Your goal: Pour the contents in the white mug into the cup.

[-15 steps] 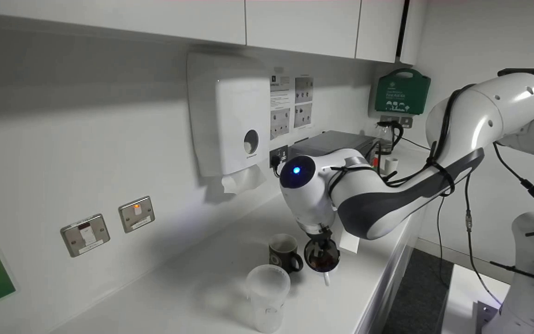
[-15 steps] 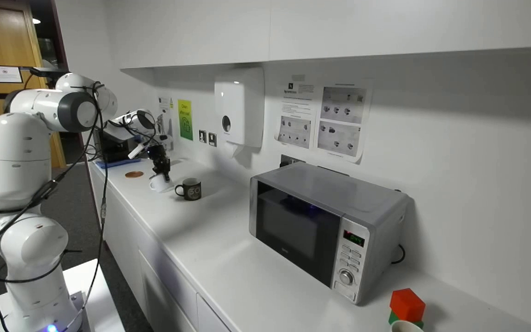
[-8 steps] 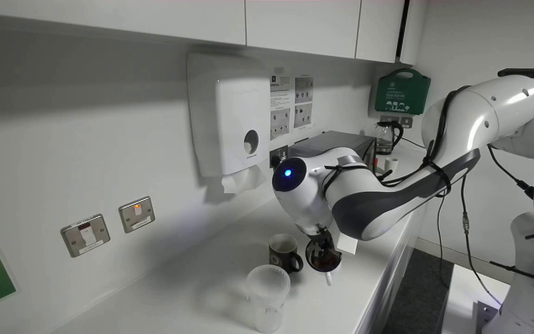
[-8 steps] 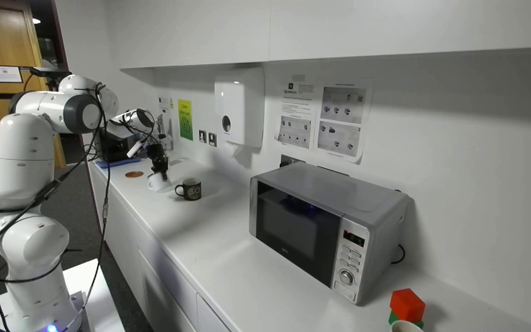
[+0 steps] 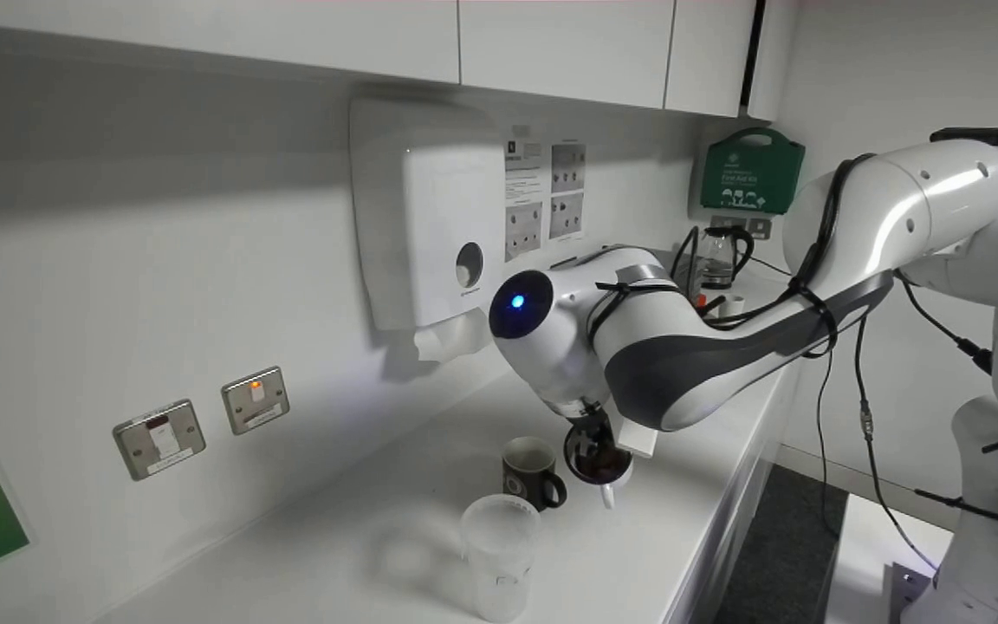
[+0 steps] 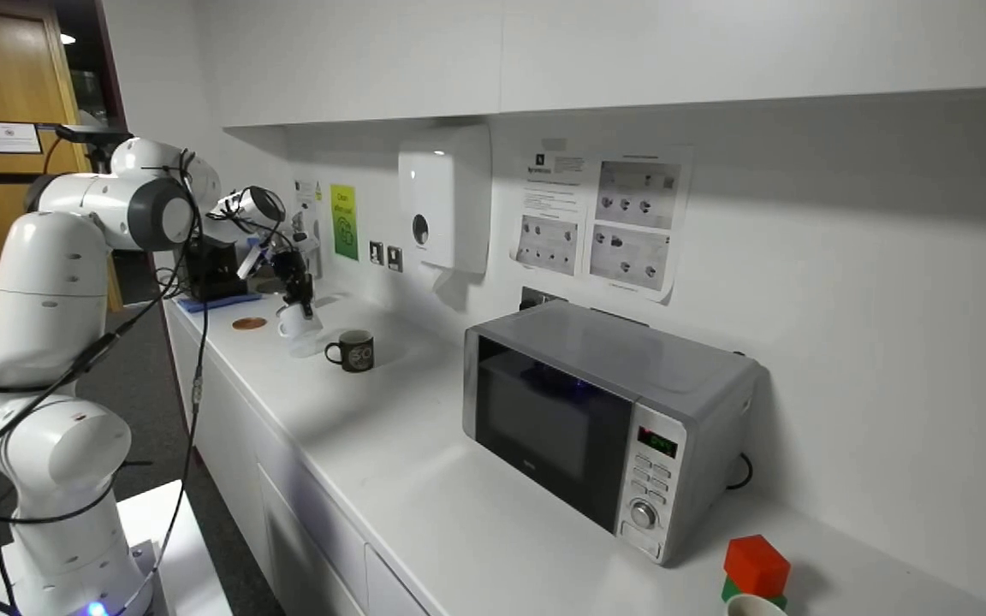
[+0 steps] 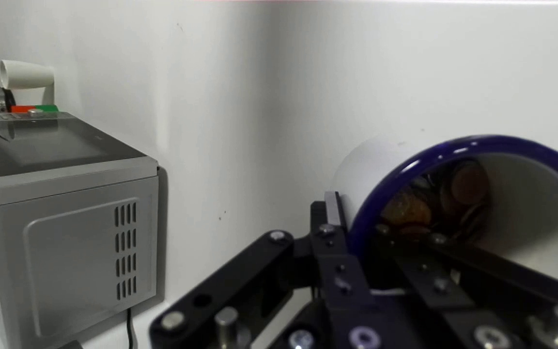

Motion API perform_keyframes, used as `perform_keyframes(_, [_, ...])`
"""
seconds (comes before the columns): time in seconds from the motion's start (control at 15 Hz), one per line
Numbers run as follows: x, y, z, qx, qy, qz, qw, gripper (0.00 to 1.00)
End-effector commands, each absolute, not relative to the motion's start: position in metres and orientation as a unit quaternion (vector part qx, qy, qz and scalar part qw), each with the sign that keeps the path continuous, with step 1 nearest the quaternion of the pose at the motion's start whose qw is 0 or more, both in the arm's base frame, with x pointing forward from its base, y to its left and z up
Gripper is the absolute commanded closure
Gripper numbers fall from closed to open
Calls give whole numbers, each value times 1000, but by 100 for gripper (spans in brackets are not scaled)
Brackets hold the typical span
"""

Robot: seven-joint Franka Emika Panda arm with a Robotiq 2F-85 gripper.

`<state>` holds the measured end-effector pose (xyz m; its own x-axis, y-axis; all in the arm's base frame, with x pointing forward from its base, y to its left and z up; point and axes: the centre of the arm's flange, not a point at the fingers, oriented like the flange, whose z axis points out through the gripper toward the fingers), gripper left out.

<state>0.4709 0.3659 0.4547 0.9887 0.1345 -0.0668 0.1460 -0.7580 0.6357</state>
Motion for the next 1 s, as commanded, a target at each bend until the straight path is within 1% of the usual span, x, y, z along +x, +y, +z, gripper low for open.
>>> perform_keyframes(0.0, [487,384,477,927,68,-2,368,99])
perform_keyframes(0.53, [502,414,486,908,69,6,413,99])
perform_keyframes(0.93, [510,432,486,899,73,5,432,99])
